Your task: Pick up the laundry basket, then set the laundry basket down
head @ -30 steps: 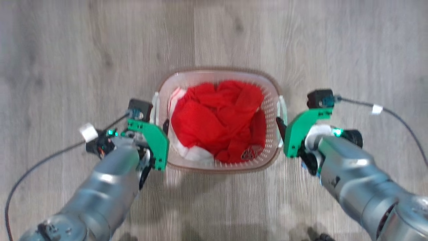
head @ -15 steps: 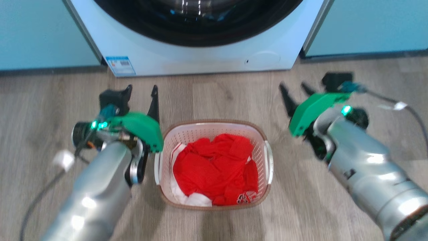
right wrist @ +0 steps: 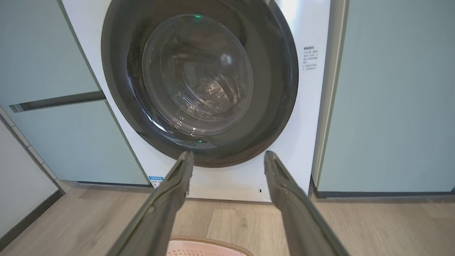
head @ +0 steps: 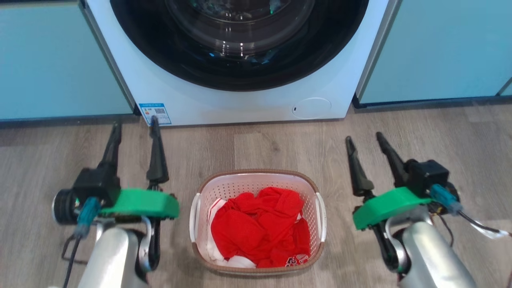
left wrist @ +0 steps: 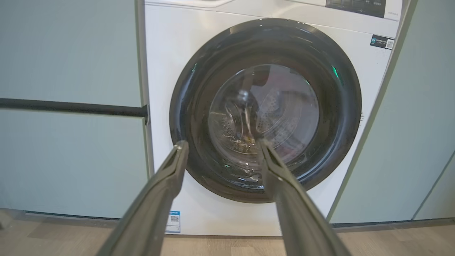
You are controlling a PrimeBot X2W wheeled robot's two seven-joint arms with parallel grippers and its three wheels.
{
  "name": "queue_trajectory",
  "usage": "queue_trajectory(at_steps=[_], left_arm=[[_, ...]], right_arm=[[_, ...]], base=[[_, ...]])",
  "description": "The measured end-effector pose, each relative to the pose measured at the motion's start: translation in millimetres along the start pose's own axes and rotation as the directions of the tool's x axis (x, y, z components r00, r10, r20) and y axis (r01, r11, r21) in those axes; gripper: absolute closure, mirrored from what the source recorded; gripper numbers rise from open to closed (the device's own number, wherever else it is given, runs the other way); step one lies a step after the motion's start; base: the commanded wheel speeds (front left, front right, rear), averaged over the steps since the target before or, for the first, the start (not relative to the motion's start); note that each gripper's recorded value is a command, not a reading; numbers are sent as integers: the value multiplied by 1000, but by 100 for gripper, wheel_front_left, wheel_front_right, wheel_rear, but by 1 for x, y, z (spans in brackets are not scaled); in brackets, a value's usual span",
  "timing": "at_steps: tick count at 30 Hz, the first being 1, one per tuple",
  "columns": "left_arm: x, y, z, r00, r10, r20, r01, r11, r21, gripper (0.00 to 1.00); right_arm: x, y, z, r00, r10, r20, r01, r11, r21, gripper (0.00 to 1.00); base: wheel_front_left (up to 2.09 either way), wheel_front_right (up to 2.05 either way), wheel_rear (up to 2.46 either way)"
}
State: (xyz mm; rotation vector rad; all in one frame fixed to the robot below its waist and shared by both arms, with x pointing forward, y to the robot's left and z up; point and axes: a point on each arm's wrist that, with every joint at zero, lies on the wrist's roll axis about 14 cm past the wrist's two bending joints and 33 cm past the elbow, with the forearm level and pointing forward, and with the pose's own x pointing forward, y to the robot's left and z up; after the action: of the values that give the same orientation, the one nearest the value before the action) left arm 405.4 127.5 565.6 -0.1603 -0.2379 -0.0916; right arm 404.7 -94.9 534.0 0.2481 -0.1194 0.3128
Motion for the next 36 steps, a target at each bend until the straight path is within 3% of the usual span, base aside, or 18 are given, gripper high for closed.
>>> queue_trajectory(at_steps=[3,8,14,36], left_arm=[[-11,3,4,1000,7,11,-7,1000,24,0],[-33,-1,-20,997,-1,-73,2,1000,23,0],[-54,-5,-54,982,-12,-190,18,999,29,0],[-53,-10,-48,984,-51,-171,48,999,-21,0]], right_arm=[[-7,0,11,999,0,32,2,999,-47,0],[-30,-5,-3,999,-32,-10,31,995,-93,0],[-50,-24,-7,994,-108,-24,106,991,-86,0],[-49,-21,6,995,-101,17,102,991,-82,0]], base=[[0,0,0],[0,0,0],[0,0,0],[0,0,0]])
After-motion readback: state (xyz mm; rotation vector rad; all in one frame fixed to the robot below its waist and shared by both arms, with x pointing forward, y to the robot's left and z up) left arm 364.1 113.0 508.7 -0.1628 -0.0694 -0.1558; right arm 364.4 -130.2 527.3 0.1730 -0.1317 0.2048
